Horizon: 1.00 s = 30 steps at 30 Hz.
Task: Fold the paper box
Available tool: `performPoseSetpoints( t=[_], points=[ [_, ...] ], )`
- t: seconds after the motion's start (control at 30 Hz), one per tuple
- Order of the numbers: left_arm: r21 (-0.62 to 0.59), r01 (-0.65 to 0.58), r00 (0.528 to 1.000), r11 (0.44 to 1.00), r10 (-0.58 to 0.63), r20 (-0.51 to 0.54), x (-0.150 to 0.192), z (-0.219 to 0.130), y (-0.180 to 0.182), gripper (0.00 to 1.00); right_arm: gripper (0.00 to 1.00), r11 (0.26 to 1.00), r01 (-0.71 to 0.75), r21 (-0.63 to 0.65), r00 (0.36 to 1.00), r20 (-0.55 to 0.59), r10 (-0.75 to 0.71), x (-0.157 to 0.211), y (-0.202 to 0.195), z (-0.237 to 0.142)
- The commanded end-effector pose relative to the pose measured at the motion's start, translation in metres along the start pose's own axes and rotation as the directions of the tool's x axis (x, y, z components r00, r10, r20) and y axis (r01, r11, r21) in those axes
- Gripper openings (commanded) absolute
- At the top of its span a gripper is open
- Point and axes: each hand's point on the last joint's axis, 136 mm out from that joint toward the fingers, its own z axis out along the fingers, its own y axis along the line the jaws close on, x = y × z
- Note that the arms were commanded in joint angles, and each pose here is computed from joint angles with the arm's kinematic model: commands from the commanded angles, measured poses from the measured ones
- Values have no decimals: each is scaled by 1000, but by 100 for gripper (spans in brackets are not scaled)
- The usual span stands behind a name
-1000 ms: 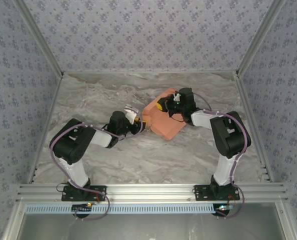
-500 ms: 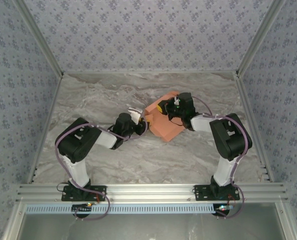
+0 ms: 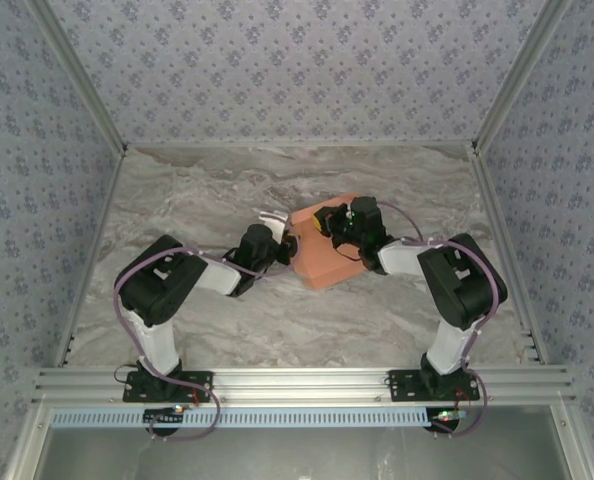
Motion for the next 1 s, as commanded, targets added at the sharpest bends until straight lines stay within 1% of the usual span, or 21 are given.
performPoseSetpoints(
  t=[0.0, 0.1, 0.27, 0.47, 0.53, 0.57, 0.73, 0.8, 0.87, 0.97],
  points=[
    [-85, 32, 999, 996, -28, 45, -13, 7, 11, 35, 0, 995, -33, 91, 997, 69, 26, 3, -26, -10],
    [-100, 19, 999, 995, -15, 43, -11, 11, 8, 34, 0, 992, -35, 119, 995, 101, 23, 9, -32, -15],
    [-134, 26, 998, 991, -19, 59, -12, 13, 11, 30, 0, 989, -46, 142, 991, 129, 27, 17, -33, -21],
    [-129, 13, 997, 992, -3, 80, -22, 19, 8, 23, 0, 983, -48, 177, 993, 117, 27, 22, -33, -22],
    [-131, 10, 997, 991, 1, 82, -23, 20, 8, 20, 8, 982, -51, 180, 993, 113, 31, 22, -35, -22],
    [-130, 8, 997, 991, 3, 83, -22, 20, 8, 18, 9, 983, -48, 179, 993, 111, 29, 23, -35, -22],
    [-126, -2, 996, 992, 13, 88, -17, 17, 9, 14, 11, 983, -22, 185, 996, 88, 6, 23, -37, -29],
    [-130, -12, 996, 991, 23, 82, -14, 16, 11, 13, 16, 981, -10, 192, 997, 73, -4, 24, -37, -33],
    [-133, -21, 996, 991, 32, 78, -13, 16, 12, 13, 24, 980, 4, 199, 998, 64, -17, 25, -37, -39],
    [-139, -30, 997, 990, 41, 72, -11, 18, 13, 13, 30, 977, 28, 209, 997, 58, -41, 26, -33, -50]
  ],
)
